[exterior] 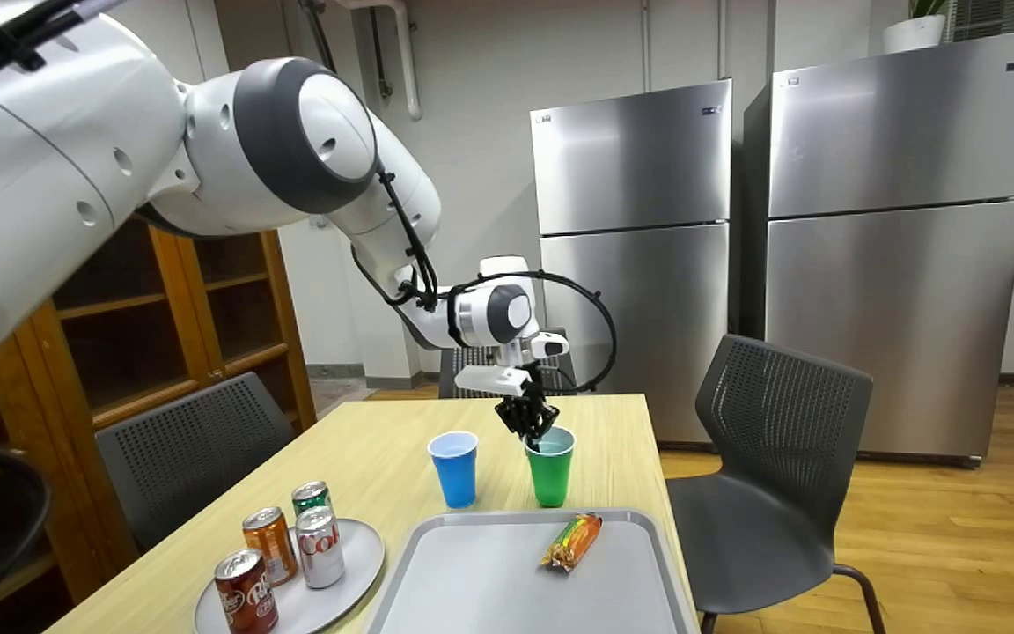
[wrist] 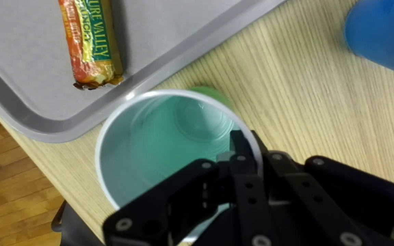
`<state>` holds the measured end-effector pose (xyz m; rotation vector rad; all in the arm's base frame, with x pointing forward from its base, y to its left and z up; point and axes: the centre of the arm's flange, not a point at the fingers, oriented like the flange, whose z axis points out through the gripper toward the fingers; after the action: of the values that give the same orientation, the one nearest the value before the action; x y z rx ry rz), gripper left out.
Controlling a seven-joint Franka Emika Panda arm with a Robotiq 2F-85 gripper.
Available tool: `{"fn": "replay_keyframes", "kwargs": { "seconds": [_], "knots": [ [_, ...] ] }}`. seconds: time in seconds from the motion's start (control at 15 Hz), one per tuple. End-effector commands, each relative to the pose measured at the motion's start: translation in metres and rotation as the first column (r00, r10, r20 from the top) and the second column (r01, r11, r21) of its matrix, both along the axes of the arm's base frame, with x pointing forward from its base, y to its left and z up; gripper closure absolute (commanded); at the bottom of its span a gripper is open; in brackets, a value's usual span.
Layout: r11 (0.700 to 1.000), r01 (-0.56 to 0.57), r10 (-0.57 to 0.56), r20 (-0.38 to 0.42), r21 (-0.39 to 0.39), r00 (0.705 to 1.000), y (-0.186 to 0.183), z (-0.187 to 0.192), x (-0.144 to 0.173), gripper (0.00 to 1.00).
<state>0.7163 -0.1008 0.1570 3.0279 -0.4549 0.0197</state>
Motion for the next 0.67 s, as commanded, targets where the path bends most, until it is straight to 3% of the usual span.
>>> {"fn": "replay_keyframes", "kwargs": {
  "seconds": [0.0,0.53,0.6],
  "knots": [
    [1.000,-0.012,0.011,-0.021,-0.019,1.000,0.000,0.002,0.012,0.63],
    [0.999,-0.031,0.031,-0.003,0.006,1.000,-0.002,0.023,0.008,0.03],
    [0.999,-0.038,0.038,0.007,0.015,0.999,-0.004,0.030,0.006,0.00]
  ]
}}
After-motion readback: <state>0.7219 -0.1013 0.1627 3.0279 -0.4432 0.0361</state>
